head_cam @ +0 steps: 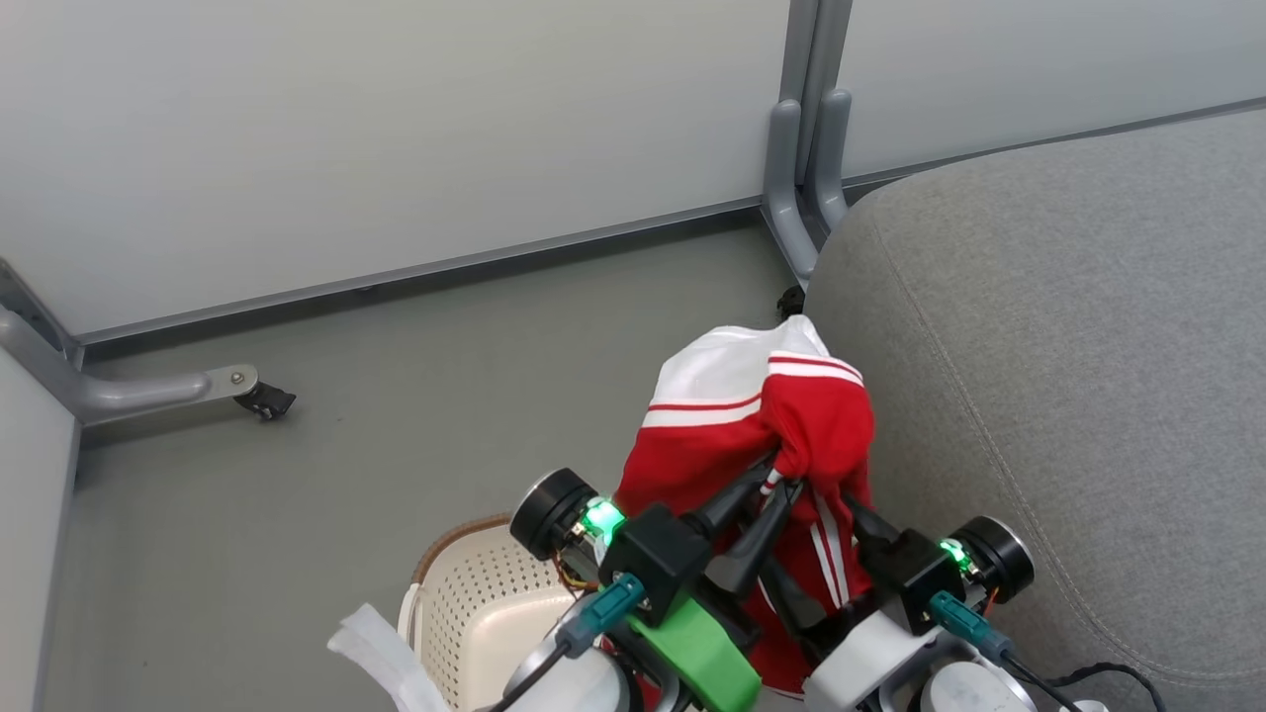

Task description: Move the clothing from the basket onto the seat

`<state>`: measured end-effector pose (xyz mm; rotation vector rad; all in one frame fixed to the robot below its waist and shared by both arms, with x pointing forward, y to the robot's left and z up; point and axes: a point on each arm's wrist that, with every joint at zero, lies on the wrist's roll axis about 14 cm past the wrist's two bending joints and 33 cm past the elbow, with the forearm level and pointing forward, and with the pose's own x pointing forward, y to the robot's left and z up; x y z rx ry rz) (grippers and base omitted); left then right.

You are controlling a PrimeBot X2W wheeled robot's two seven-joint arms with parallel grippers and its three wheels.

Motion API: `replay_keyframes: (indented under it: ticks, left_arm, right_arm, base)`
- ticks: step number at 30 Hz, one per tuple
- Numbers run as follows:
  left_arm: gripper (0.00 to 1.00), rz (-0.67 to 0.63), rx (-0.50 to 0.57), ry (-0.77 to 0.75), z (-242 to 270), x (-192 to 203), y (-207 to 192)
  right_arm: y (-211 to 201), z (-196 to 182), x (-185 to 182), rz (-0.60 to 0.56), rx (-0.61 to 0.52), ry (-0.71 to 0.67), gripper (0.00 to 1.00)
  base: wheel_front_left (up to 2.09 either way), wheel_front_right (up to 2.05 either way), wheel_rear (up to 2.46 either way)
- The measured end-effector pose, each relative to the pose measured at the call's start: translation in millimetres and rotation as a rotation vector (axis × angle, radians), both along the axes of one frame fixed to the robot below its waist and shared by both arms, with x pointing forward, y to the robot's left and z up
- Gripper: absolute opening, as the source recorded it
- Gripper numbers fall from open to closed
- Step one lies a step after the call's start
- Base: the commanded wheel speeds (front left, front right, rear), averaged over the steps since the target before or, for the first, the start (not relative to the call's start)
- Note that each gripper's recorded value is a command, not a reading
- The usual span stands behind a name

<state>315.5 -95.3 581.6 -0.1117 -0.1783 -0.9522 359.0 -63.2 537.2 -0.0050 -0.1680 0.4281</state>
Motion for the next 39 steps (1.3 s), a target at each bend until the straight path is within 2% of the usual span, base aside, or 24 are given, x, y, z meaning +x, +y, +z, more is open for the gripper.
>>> replay_keyframes:
  ticks: [5, 6, 7, 8, 21, 22, 23, 39]
  left_arm:
    - [0.0, -0.03, 0.006, 0.018, -2, -6, -6]
    - [0.0, -0.034, 0.007, 0.021, -2, -7, -7]
    - [0.0, -0.038, 0.008, 0.025, -3, -8, -7]
    - [0.0, -0.04, 0.009, 0.028, -3, -8, -8]
    - [0.0, -0.005, 0.015, 0.082, -19, 2, -1]
    - [0.43, -0.001, 0.013, 0.08, -19, 2, -1]
    - [1.0, 0.008, 0.011, 0.076, -19, 3, 0]
    - [1.0, 0.065, 0.039, 0.071, -28, 12, 13]
  right_arm:
    - [0, -5, 0, 0.001, -0.017, 0.012, 1.0]
    - [1, -6, 0, 0.004, -0.021, 0.013, 0.77]
    - [2, -6, 0, 0.006, -0.021, 0.014, 0.13]
    - [4, -8, -1, 0.015, -0.028, 0.017, 0.0]
    - [12, -18, -1, 0.038, -0.039, 0.044, 0.0]
    - [11, -18, -1, 0.038, -0.038, 0.045, 0.0]
    - [11, -18, -1, 0.038, -0.036, 0.046, 0.0]
    - [-6, -19, 0, -0.019, 0.008, 0.065, 0.0]
  base:
    - [0.0, 0.0, 0.0]
    - [0.0, 0.0, 0.0]
    - [0.0, 0.0, 0.0]
    - [0.0, 0.0, 0.0]
    - [0.0, 0.0, 0.0]
    - [0.0, 0.0, 0.0]
    - [0.0, 0.0, 0.0]
    - [0.0, 0.0, 0.0]
